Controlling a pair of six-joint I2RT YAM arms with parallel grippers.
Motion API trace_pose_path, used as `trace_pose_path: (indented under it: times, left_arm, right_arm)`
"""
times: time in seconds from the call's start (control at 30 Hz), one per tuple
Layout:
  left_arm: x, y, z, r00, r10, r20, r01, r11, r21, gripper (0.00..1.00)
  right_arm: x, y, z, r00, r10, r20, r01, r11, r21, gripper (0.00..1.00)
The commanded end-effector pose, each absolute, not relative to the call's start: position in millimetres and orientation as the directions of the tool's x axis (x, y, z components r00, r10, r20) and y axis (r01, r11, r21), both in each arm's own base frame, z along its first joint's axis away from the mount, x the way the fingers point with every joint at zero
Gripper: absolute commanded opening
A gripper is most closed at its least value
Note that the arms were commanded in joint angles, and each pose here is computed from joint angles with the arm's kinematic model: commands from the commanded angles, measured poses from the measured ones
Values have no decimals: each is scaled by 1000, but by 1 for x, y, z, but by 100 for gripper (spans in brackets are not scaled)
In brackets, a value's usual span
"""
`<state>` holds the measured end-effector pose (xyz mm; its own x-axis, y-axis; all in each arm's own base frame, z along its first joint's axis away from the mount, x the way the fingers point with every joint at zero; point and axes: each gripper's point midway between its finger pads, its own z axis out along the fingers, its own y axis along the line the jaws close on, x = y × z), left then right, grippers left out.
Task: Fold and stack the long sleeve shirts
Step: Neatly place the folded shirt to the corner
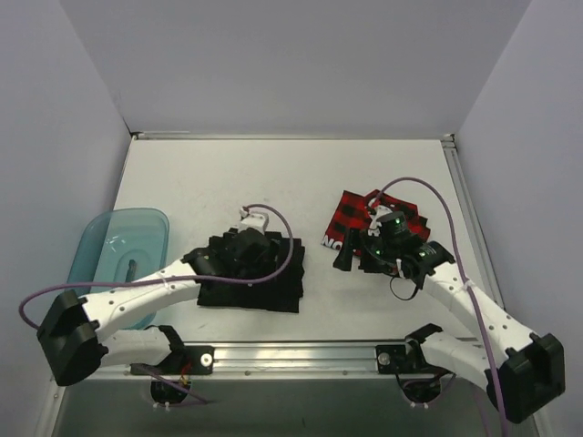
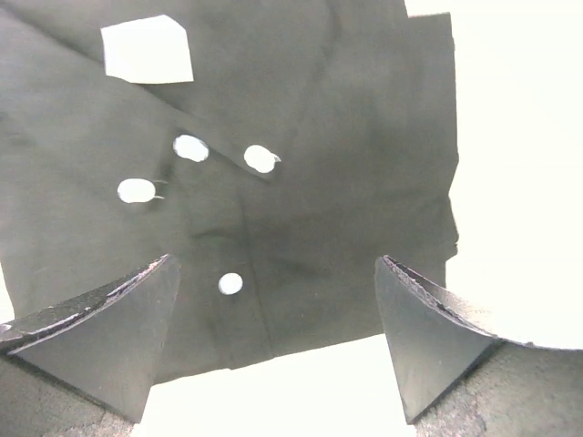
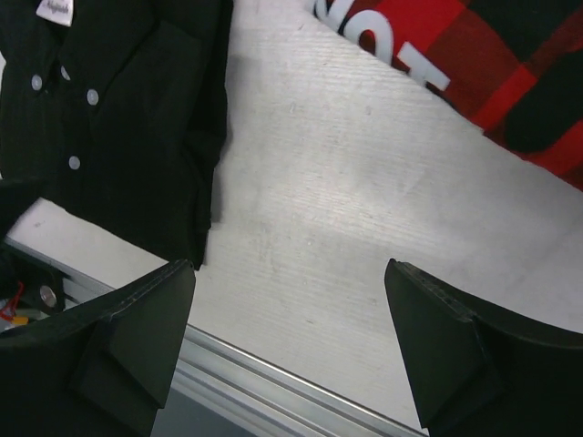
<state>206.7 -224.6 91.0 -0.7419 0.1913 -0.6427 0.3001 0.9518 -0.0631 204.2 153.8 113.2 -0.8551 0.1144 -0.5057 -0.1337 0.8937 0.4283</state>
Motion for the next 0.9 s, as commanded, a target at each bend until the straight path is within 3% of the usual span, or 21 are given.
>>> trace_pose_path:
  times: [0.0,0.07,0.27,0.43,0.87]
  left_arm:
    - [209,-200,117,-751,-27,-660,124,976,-182,97]
    - [203,-183,121,-761,-154,-630,13,968,-252,97]
    - [177,-131,80,-820,-312,-480,-187,938,-291,97]
    - [174,-106,77,-801,-369,-472,-246,921,-302,97]
    - [178,-87,69,-770,-441,-461,-350,896,-273,97]
  right_arm:
    - [219,187,130,-818,4,-575,-307,842,442,88]
    - [222,205,120,-817,-85,-570,-376,828,415,89]
    - [251,250,92,-806,-186,-562,-470,778,417,93]
    - [263,270,61,-791,-297,-535,-538,754,377,98]
    - [300,279,26,-760,-390,-520,-585,759,286,96]
